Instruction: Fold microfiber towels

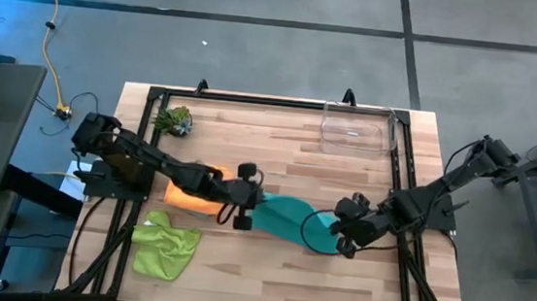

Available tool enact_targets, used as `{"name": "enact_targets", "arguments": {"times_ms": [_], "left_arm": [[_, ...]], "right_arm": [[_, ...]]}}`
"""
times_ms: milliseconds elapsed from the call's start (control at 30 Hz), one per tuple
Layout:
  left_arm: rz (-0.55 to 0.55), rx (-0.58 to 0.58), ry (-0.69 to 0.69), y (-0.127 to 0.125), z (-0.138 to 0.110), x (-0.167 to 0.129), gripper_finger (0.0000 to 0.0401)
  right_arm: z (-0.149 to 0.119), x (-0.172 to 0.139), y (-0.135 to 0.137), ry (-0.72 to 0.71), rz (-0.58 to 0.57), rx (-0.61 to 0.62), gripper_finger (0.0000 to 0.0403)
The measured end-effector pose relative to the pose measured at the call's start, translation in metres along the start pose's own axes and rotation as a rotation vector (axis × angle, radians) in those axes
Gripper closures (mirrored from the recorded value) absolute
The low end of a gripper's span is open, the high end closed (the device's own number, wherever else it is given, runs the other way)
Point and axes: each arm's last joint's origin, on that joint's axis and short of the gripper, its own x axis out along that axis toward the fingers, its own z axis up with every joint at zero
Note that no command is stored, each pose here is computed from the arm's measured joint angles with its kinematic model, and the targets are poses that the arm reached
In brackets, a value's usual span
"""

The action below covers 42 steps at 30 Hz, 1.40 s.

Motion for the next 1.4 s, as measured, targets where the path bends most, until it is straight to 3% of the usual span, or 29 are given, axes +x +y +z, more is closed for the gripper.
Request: {"name": "enact_targets", "arguments": {"times_ms": [267, 633, 933, 1400], "left_arm": [[-0.057, 0.127, 0.001, -0.021, -0.004, -0.004, 0.0401], [-0.042, 0.105, 0.003, -0.019, -0.004, -0.004, 0.0389], [0.044, 0.04, 0.005, -0.01, -0.003, -0.001, 0.0365], [0.093, 0.095, -0.076, 0.008, 0.007, 0.004, 0.0395]], "right_arm": [[-0.013, 0.015, 0.013, 0.081, 0.017, -0.062, 0.0403], [-0.017, 0.022, 0.015, 0.093, -0.019, -0.035, 0.0403], [-0.018, 0.02, 0.013, 0.092, -0.04, -0.069, 0.0403], [-0.015, 0.006, 0.002, 0.125, -0.243, -0.155, 0.0403]]}}
